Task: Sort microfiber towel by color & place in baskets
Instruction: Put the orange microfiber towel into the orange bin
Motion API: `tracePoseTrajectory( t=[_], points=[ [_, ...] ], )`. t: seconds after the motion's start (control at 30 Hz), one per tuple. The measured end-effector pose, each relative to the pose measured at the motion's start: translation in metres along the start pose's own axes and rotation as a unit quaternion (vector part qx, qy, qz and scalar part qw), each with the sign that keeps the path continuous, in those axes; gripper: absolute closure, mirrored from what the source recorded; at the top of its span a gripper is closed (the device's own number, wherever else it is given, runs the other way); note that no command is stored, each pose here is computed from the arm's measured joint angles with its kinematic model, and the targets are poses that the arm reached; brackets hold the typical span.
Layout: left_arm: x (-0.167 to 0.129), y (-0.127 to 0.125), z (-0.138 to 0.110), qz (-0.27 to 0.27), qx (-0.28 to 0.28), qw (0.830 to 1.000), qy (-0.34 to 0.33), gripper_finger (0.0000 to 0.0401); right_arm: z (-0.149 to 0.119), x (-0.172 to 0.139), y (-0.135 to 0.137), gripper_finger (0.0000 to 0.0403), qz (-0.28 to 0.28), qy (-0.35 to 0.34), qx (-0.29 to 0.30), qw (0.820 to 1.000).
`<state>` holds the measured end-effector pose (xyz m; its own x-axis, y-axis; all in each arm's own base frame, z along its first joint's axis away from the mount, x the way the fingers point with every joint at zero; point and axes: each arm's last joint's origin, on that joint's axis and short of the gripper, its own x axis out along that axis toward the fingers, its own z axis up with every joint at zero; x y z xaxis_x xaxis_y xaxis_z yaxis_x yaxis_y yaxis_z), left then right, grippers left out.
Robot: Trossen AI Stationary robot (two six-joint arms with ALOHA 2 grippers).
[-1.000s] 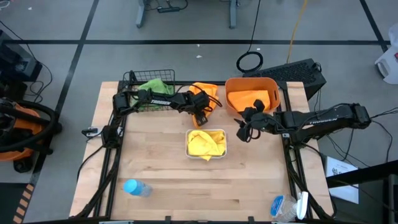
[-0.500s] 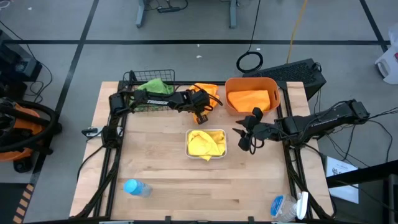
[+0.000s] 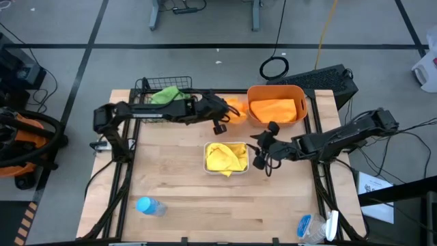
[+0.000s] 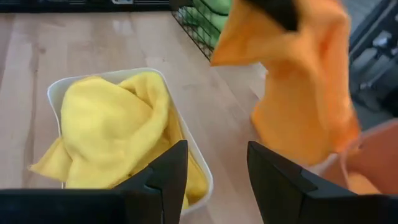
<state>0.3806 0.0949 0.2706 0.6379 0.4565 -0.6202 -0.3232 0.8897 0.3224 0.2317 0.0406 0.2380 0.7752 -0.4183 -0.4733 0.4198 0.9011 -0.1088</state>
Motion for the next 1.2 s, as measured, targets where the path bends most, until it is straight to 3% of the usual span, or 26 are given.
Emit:
tracePoseTrajectory(
  t=[0.2,0.33,0.53,0.73,0.83,0.93,1.03,1.2],
  points=[
    [-0.046,-0.01,0.017,-0.003,0.036,0.998,-0.052,0.0397,0.003,0.023,0.016,0.024,-0.014,-0.044,-0.044,0.998],
    [-0.067,-0.016,0.022,-0.009,0.055,0.996,-0.076,0.0397,0.007,0.027,0.021,0.0211,-0.04,-0.077,-0.067,0.994],
    [-0.085,-0.028,0.026,-0.024,0.078,0.992,-0.097,0.0397,0.014,0.027,0.02,0.0124,-0.091,-0.107,-0.088,0.986],
    [-0.095,-0.042,0.031,-0.032,0.134,0.982,-0.13,0.0397,0.021,0.038,0.009,0.0029,-0.113,-0.122,-0.067,0.984],
    [-0.1,-0.049,0.035,-0.035,0.151,0.976,-0.154,0.0397,0.023,0.048,0.002,0.0007,-0.092,-0.123,-0.06,0.986],
    [-0.104,-0.056,0.038,-0.038,0.171,0.969,-0.175,0.0397,0.023,0.059,-0.002,0.0019,-0.061,-0.13,-0.04,0.989],
    [-0.109,-0.062,0.04,-0.041,0.185,0.963,-0.189,0.0397,0.024,0.067,-0.005,0.006,-0.055,-0.139,-0.029,0.988],
    [-0.115,-0.074,0.04,-0.054,0.195,0.959,-0.197,0.0397,0.023,0.071,-0.008,0.0204,-0.064,-0.137,-0.031,0.988]
  ],
)
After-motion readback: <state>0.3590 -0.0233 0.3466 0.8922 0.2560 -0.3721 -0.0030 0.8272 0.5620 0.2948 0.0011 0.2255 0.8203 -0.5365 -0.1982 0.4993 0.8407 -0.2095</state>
